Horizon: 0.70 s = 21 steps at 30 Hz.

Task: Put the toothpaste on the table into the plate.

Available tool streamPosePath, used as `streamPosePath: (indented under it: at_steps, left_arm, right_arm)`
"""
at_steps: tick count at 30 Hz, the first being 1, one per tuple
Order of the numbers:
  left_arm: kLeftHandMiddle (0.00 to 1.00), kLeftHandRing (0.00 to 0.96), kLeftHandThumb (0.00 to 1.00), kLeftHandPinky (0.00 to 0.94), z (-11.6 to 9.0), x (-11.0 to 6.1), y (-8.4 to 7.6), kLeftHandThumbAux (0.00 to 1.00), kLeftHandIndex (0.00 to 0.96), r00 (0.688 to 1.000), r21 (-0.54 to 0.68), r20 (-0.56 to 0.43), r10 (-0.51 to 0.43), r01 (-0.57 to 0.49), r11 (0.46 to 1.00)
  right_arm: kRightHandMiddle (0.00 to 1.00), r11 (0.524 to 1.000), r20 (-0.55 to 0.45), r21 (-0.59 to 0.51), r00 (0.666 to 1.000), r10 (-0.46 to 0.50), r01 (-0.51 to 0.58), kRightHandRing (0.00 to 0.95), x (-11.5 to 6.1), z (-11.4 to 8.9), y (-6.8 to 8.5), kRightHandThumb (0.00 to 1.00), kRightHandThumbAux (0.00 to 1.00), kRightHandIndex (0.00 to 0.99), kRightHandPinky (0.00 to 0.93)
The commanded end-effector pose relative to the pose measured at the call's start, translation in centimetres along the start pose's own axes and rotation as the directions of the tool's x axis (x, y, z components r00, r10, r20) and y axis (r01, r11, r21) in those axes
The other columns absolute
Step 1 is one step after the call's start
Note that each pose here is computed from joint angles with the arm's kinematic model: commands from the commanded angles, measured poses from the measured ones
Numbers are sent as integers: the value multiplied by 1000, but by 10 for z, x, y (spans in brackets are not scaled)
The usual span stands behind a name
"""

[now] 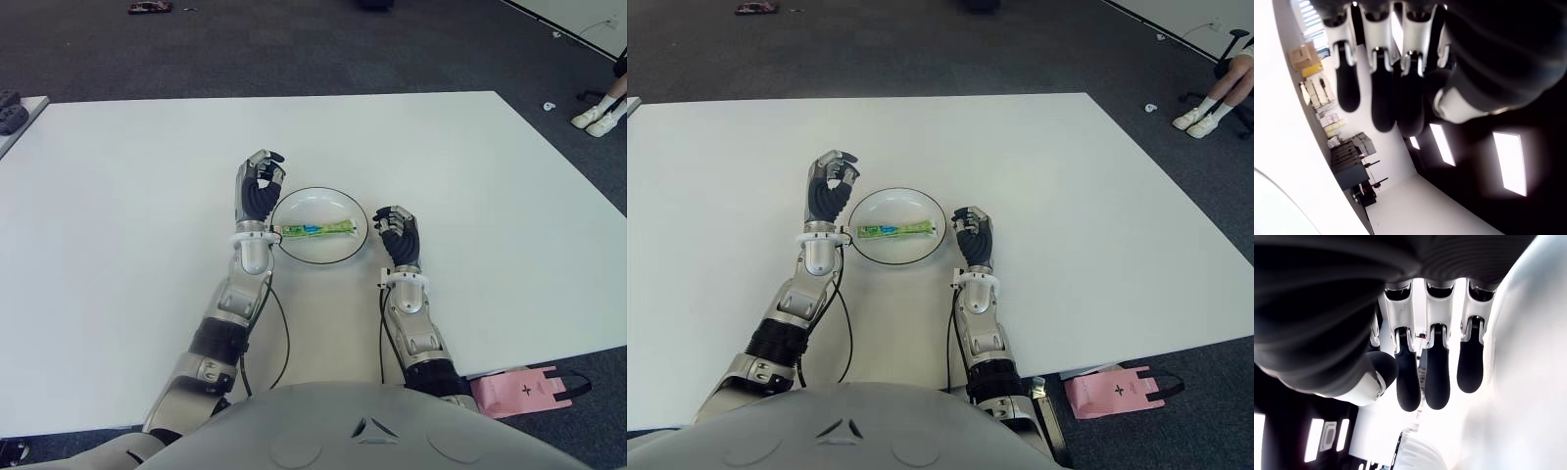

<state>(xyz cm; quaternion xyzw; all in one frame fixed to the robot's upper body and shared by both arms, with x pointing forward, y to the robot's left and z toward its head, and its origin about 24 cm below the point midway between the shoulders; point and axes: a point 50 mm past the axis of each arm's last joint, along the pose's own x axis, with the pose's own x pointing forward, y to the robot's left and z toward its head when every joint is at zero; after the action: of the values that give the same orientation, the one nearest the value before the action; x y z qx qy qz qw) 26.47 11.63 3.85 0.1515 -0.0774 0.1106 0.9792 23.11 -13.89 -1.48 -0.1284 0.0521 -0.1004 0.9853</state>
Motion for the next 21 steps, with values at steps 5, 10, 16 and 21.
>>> streamPosePath:
  at_steps: [5,10,16,21]
  left_arm:
    - [534,486,706,395,-12,-7,7,719,432,993,-78,-113,21,-30,997]
    - [520,477,706,410,-20,-11,10,719,432,990,-100,-138,22,-36,994]
    - [500,484,705,464,-27,-14,12,720,433,989,-132,-146,10,-29,991]
    - [505,492,706,502,-38,-17,15,720,434,988,-175,-153,-11,-16,984]
  right_arm:
    - [507,999,-169,-43,985,18,-26,502,-18,-34,0,706,730,427,507]
    - [504,999,-168,-39,986,20,-27,496,-18,-35,-1,706,729,427,499]
    - [502,999,-166,-35,986,22,-28,496,-17,-34,-1,705,729,426,515]
    - [505,999,-162,-35,986,23,-29,501,-16,-34,-1,704,729,426,517]
